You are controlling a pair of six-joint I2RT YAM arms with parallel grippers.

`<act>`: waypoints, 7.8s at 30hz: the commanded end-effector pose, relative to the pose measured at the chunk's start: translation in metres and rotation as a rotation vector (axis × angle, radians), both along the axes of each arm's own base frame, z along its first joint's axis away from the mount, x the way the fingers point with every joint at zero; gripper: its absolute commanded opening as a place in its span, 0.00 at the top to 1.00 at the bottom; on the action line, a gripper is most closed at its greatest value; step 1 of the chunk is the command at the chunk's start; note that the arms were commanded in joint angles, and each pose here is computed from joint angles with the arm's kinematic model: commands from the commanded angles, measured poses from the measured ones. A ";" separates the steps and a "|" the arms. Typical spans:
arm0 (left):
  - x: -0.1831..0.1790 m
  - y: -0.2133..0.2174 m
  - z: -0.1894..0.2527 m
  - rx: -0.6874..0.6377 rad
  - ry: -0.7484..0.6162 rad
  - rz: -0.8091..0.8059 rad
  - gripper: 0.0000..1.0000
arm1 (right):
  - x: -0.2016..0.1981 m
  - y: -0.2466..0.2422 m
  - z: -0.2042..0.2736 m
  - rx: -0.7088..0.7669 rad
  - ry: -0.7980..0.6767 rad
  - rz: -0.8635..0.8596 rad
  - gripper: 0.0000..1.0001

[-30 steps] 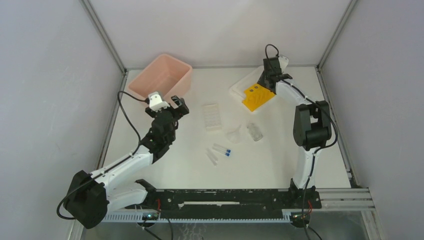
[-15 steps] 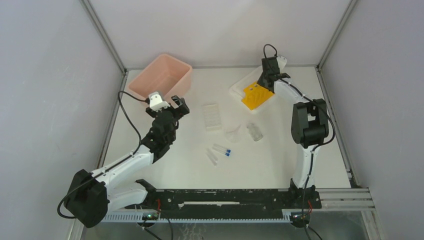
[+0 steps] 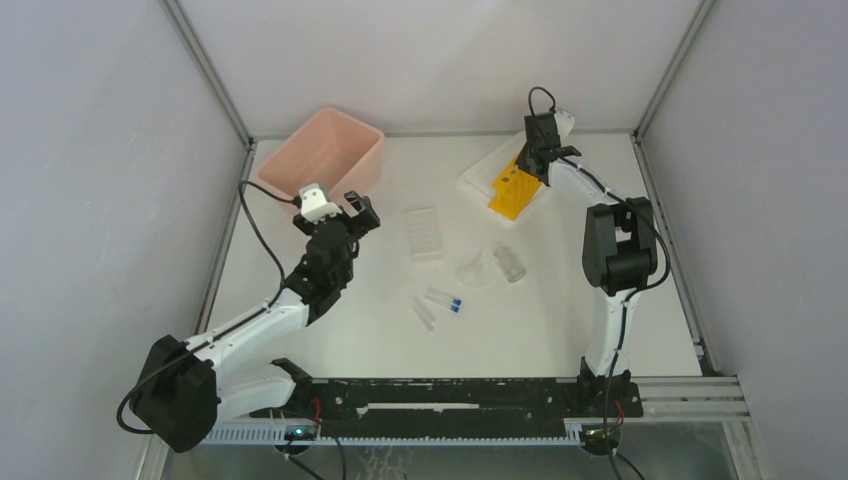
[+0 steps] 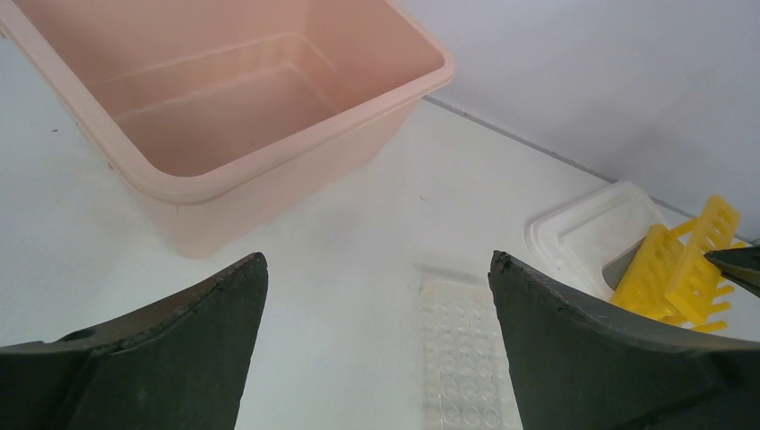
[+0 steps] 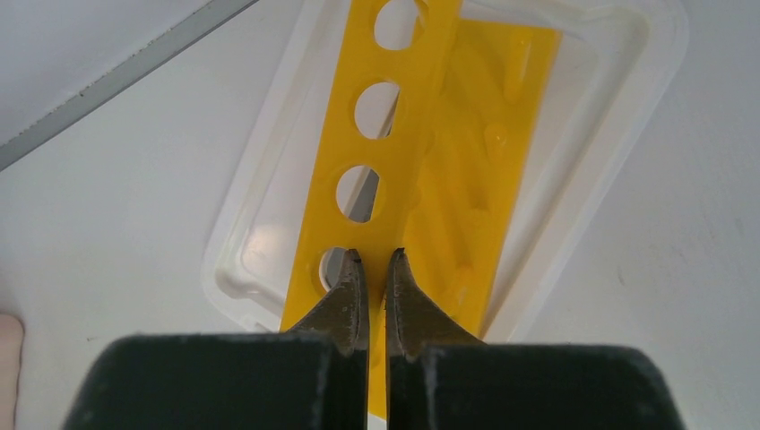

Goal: Organize the chemistry lab equipment
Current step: Pick up the test tube rack from the center of the board, then place the test tube rack at the center of the board, then pick up the storage box at the center of the board.

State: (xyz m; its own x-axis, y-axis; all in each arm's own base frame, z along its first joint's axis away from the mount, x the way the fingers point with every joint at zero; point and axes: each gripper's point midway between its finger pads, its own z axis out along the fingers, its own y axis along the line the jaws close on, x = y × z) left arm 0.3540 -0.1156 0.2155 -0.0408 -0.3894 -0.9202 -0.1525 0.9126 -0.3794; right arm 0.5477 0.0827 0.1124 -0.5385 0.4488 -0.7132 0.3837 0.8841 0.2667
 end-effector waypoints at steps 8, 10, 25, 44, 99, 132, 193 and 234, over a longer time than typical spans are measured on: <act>0.001 0.003 0.017 -0.026 -0.035 0.031 0.03 | 0.000 0.007 0.065 0.028 -0.145 0.075 1.00; 0.000 0.004 0.018 -0.022 -0.035 0.035 0.03 | 0.001 0.010 0.076 0.034 -0.175 0.092 1.00; -0.007 0.014 0.033 -0.015 -0.047 0.059 0.02 | -0.026 0.042 0.143 -0.036 -0.292 0.186 1.00; -0.059 0.085 0.054 -0.002 0.047 0.341 0.03 | -0.184 0.248 0.178 -0.018 -0.367 0.564 1.00; -0.069 0.150 0.030 -0.062 -0.006 0.705 0.00 | -0.260 0.377 0.022 0.004 -0.066 0.594 0.41; 0.080 0.189 -0.030 -0.282 0.261 0.706 0.00 | -0.234 0.288 0.124 0.045 -0.317 0.506 0.43; 0.141 0.127 0.123 -0.217 -0.132 0.092 1.00 | -0.186 0.126 0.145 -0.018 -0.392 0.171 0.46; 0.139 -0.272 0.129 0.139 0.025 -0.937 1.00 | -0.244 -0.016 0.253 0.011 -0.665 -0.168 0.46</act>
State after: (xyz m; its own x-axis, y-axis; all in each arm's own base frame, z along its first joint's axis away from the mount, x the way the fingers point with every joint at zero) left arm 0.5048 -0.3556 0.2855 -0.4010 -0.0294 -0.9156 0.5530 0.7890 -0.2675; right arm 0.3103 0.0766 0.3526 0.0542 0.4962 -0.8665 0.2668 0.8291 0.4914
